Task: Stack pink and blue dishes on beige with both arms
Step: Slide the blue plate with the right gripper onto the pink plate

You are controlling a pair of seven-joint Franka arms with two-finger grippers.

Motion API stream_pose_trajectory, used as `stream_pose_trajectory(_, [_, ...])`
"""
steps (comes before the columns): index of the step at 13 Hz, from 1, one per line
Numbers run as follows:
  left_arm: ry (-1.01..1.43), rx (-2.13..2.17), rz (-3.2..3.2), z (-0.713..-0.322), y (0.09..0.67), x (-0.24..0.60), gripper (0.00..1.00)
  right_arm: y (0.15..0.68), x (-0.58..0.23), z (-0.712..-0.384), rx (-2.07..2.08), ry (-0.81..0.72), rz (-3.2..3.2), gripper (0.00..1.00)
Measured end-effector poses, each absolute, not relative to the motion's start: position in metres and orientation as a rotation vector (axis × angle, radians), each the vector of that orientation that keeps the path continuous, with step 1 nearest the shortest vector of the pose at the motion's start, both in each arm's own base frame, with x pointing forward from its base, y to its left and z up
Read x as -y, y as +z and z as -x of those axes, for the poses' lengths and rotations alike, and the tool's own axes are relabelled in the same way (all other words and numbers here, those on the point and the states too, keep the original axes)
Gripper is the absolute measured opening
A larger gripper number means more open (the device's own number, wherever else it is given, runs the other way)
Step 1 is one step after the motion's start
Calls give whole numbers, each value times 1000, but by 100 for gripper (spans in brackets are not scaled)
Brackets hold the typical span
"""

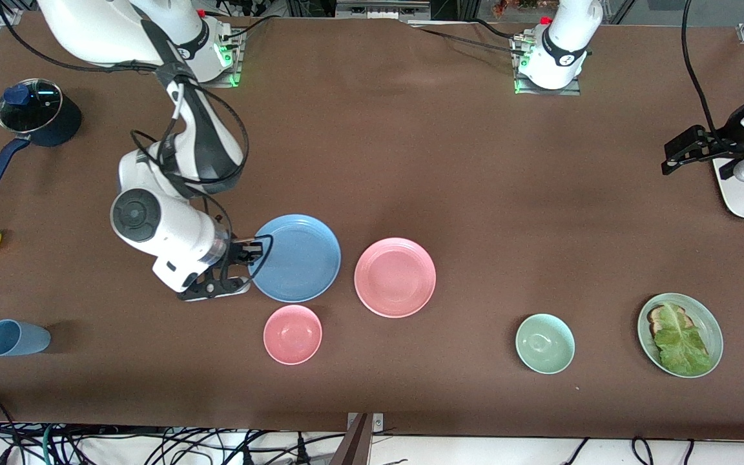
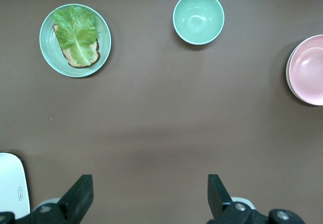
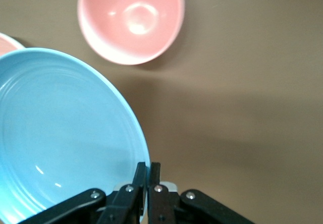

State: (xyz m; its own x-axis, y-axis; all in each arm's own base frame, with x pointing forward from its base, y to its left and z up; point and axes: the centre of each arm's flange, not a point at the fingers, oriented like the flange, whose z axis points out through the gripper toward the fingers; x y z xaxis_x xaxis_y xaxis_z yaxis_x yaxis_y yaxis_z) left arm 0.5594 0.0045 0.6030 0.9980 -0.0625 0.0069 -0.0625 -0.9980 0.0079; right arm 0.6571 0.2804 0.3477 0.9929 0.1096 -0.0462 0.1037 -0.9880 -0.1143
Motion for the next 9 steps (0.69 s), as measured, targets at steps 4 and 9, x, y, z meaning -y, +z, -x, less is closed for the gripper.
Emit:
stream_pose_trajectory(4, [11, 99, -3132, -559, 603, -4, 100, 327, -355, -634, 43, 12, 3006, 4])
stream_pose_trajectory(9, [13, 99, -3132, -560, 604, -4, 100, 282, -414, -613, -154, -46, 2961, 4])
